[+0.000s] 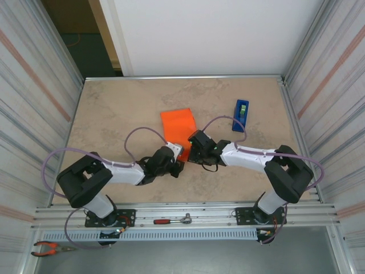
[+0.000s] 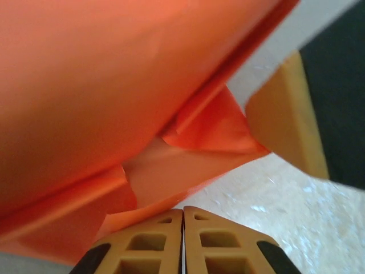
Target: Wrap the gift box in paper
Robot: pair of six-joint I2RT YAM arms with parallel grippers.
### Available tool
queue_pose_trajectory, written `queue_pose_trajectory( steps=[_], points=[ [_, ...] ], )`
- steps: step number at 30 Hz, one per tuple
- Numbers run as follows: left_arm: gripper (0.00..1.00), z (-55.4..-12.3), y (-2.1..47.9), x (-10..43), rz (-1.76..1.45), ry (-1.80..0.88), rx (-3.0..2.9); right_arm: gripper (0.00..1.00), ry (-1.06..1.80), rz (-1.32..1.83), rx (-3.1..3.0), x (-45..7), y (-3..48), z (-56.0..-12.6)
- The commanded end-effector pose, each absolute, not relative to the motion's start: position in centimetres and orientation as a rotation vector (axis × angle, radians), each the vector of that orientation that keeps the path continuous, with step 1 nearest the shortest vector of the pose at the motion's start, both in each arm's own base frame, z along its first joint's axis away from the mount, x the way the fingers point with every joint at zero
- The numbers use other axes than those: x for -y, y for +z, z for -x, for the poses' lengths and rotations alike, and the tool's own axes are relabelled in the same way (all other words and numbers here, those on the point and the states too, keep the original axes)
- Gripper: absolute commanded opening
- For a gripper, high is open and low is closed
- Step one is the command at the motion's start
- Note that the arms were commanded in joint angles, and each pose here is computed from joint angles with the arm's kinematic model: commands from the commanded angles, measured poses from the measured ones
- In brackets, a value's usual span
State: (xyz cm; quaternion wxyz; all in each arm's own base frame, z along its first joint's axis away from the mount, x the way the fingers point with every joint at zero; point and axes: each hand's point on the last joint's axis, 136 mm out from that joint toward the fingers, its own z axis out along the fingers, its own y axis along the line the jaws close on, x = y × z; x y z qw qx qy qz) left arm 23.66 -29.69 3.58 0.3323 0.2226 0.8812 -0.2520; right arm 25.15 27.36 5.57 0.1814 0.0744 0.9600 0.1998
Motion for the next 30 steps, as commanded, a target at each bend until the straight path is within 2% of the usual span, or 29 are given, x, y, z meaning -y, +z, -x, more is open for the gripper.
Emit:
queue_pose_trajectory(
  steps=[1,2,3,8,11,14,16,25,30],
  points=[
    [0.09,-25.3,4.1,29.6,-0.571,-0.551,-2.257,0.21,0.618,-0.249,-2.678,-26.9,6.9,-25.0],
    [0.09,-25.5,4.2,29.5,-0.566,-0.54,-2.252,0.31,0.622,-0.252,-2.67,-26.7,7.1,-24.9],
    [0.09,-25.7,4.4,29.5,-0.563,-0.531,-2.247,0.36,0.623,-0.255,-2.661,-26.4,7.3,-24.8],
    [0.09,-26.4,5.2,29.3,-0.551,-0.492,-2.23,0.4,0.627,-0.272,-2.639,-24.6,7.3,-24.2],
    [0.09,-26.6,5.5,29.4,-0.554,-0.484,-2.224,0.33,0.655,-0.242,-2.63,-24.4,6.6,-23.7],
    [0.09,-26.6,5.7,29.5,-0.564,-0.478,-2.222,0.12,0.731,-0.18,-2.606,-25.4,5.9,-23.5],
    [0.09,-26.6,5.7,29.5,-0.566,-0.475,-2.223,0.01,0.787,-0.128,-2.582,-26.4,5.7,-23.4],
    [0.09,-26.6,7.0,29.9,-0.569,-0.505,-2.208,0.0,0.81,-0.075,-2.529,-29.6,3.4,-25.2],
    [0.12,-26.2,10.3,29.1,-0.54,-0.541,-2.147,0.0,0.808,-0.113,-2.5,-29.9,2.9,-27.0]
  ],
)
